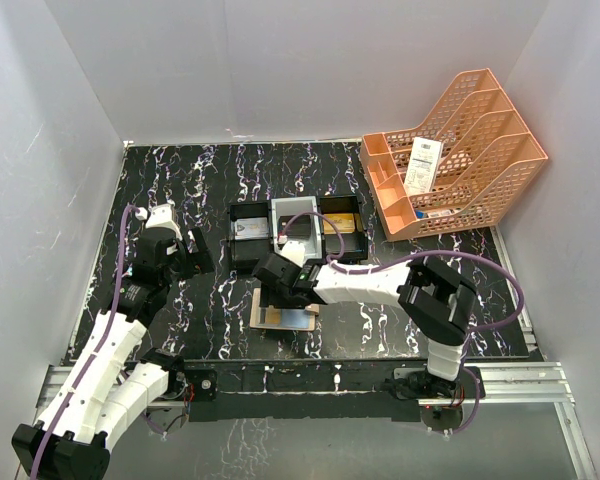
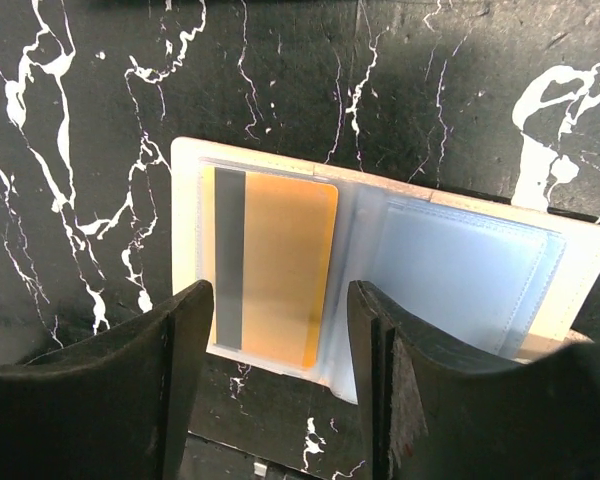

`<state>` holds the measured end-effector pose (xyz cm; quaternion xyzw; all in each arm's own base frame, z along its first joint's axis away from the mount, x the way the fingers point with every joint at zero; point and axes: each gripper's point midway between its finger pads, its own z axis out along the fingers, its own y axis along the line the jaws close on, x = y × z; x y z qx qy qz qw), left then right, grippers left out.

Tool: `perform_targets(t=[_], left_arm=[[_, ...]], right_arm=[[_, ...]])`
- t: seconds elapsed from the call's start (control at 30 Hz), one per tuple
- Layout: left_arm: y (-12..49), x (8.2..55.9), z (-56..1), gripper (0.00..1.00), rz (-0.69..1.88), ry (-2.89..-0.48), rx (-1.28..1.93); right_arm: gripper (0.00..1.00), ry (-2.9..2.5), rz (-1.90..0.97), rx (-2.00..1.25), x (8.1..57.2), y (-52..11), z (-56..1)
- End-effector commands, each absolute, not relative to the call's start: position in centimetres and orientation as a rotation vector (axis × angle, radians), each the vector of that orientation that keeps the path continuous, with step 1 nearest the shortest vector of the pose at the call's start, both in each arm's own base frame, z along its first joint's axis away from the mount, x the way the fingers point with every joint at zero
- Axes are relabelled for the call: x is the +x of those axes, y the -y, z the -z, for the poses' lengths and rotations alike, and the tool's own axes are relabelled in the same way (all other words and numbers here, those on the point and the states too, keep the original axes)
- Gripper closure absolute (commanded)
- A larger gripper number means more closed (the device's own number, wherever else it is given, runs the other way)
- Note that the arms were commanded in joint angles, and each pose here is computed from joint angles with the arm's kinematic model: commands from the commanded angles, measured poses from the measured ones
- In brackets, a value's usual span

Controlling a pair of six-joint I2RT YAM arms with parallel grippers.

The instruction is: Take the credit cards out of the card holder

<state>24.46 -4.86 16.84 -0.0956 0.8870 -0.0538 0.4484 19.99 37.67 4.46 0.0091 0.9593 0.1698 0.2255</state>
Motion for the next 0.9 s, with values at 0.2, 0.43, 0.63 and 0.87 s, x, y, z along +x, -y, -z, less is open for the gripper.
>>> perform_targets(t=[0.2, 0.43, 0.63, 0.87], left_arm=[[10.2, 23.4, -16.3, 0.1, 0.481, -2.268, -0.126], [17.5, 20.2, -14.4, 0.28, 1.058, -2.37, -0.066], [18.4, 18.8, -10.1, 0.48, 1.018, -2.544, -0.101], [21.1, 17.3, -6.7, 0.65, 0.94, -2.675, -0.011]], right_arm=[[0.55, -2.642, -0.594, 0.027, 20.5, -38.8, -4.5], [0.58, -2.645, -0.743, 0.09, 20.1, -38.0, -4.3], [0.64, -2.631, -0.877, 0.177, 20.0, -36.9, -4.5], [0.71, -2.646, -0.96, 0.212, 19.7, -36.9, -4.1]])
